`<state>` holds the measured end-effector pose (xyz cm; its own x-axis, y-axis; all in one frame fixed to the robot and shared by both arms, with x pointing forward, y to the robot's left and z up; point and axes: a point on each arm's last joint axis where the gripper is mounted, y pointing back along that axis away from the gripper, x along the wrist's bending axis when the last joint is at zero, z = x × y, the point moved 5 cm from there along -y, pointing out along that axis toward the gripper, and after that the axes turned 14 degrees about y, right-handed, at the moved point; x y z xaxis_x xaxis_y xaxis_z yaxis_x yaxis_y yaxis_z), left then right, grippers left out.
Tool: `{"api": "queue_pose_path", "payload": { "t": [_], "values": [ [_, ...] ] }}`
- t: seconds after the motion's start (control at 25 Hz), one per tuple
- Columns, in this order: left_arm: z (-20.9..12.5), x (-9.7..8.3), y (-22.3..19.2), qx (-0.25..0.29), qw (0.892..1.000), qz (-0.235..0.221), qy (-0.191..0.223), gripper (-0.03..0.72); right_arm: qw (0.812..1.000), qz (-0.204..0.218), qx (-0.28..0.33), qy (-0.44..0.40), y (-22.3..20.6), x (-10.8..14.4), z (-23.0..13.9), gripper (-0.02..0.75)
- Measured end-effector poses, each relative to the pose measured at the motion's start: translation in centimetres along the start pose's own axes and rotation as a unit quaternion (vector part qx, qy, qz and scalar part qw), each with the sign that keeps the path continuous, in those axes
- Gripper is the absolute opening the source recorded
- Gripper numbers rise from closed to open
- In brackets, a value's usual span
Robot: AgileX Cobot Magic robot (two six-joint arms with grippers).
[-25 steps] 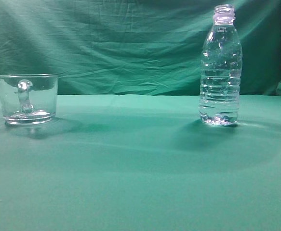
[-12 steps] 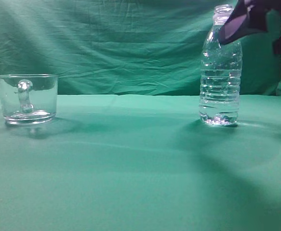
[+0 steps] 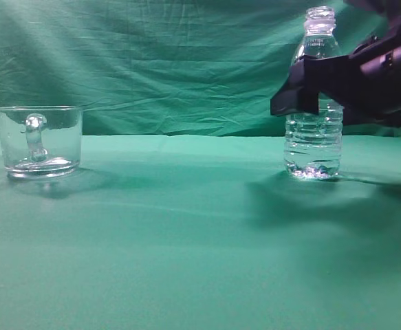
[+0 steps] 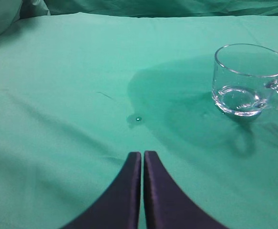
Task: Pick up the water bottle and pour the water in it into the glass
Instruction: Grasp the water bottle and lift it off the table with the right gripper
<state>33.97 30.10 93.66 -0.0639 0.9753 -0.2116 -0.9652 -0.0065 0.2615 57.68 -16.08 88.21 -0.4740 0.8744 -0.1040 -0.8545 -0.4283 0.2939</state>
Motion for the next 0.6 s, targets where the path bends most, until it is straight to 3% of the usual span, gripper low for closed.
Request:
{"api": "queue_pose_path", "payload": {
  "t": [0.2, 0.44, 0.52, 0.6],
  "values": [
    [0.0, 0.0, 0.0, 0.0, 1.0, 0.0, 0.0, 0.0, 1.0, 0.011, -0.005, 0.006, -1.7, 0.3, -0.8, 0.594],
    [0.0, 0.0, 0.0, 0.0, 1.0, 0.0, 0.0, 0.0, 1.0, 0.012, -0.014, 0.013, -1.9, 0.3, -0.8, 0.358],
    [0.0, 0.0, 0.0, 0.0, 1.0, 0.0, 0.0, 0.0, 1.0, 0.012, -0.013, 0.016, -1.9, 0.3, -0.8, 0.305],
    [0.0, 0.0, 0.0, 0.0, 1.0, 0.0, 0.0, 0.0, 1.0, 0.013, -0.013, 0.017, -1.9, 0.3, -0.8, 0.307]
  ]
}}
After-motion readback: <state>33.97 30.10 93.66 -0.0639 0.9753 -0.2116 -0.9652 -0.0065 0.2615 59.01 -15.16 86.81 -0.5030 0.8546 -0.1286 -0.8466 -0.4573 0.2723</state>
